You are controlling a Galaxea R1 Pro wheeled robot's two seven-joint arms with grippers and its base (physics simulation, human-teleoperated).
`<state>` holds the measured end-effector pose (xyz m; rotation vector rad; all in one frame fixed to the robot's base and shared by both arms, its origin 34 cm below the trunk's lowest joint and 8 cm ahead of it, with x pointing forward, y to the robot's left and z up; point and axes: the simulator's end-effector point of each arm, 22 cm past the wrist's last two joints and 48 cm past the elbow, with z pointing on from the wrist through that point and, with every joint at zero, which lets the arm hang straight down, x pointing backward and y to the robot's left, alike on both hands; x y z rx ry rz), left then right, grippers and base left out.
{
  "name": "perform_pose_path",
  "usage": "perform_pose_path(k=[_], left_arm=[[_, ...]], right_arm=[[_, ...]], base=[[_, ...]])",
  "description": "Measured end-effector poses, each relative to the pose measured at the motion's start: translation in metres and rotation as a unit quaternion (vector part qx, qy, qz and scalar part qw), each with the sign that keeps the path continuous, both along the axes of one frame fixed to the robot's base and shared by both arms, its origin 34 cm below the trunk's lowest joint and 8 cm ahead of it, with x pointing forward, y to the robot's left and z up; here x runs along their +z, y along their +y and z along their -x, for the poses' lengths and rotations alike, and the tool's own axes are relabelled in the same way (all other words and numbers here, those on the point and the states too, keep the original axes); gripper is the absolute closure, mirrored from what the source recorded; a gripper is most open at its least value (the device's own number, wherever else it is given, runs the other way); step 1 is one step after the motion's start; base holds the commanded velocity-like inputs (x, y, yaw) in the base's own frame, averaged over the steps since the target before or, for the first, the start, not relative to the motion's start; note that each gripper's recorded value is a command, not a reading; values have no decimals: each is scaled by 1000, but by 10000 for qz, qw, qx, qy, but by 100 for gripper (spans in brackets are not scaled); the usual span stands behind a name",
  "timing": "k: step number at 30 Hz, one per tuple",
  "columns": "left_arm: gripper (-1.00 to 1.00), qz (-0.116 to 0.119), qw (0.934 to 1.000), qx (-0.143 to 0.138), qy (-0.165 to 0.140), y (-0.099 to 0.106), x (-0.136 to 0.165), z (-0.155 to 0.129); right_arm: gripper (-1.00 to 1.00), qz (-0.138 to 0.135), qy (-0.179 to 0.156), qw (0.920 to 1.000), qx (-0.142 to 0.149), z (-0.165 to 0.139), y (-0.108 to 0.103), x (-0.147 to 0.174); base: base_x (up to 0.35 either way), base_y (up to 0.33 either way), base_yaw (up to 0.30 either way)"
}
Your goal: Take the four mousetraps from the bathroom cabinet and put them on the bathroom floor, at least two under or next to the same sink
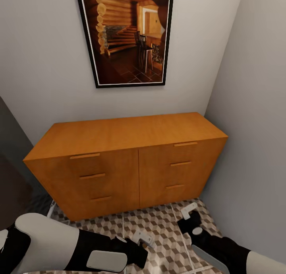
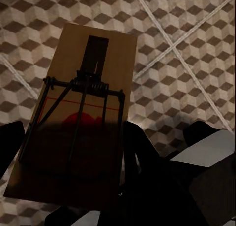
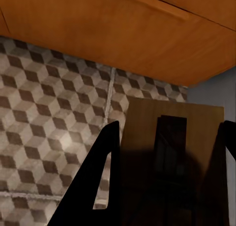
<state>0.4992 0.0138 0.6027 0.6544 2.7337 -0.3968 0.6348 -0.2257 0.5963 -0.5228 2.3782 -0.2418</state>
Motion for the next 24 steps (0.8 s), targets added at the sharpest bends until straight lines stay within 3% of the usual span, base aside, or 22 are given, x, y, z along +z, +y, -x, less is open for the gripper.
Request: perform_pose_path(k=[4,8,9,11,14,15,18,24], left_arm=[[100,212,9991,270,-233,-5,5,-13],[100,235,9989,318,-267,-5,5,-15],[100,31,9984,498,-269,12,-12,-17],[100,-249,9969,698,-280,21,-38,-14],[100,-459,9947,886,-257,37,-59,-3],[100,-567,9928,1019,-260,47,-71,5],[100,-608,9926,1038,-174,51,-79,20],[100,-667,9918,1090,-51,58,-90,41]], right_arm=[[100,-99,-92,9999,2,-1,4,2],[100,-137,-96,9999,4,-1,8,2],[100,-130,-88,9999,-3,-1,8,1],[100,-105,-1,9999,-33,7,7,-7],[100,-57,95,9999,-67,14,11,-18],[100,67,155,9996,-243,22,8,-38],[100,125,125,9992,-372,26,3,-50],[100,-21,373,9990,-234,43,5,-68]], base=[[0,0,0],[0,0,0],[0,0,0],[0,0,0],[0,0,0],[0,0,0],[0,0,0],[0,0,0]])
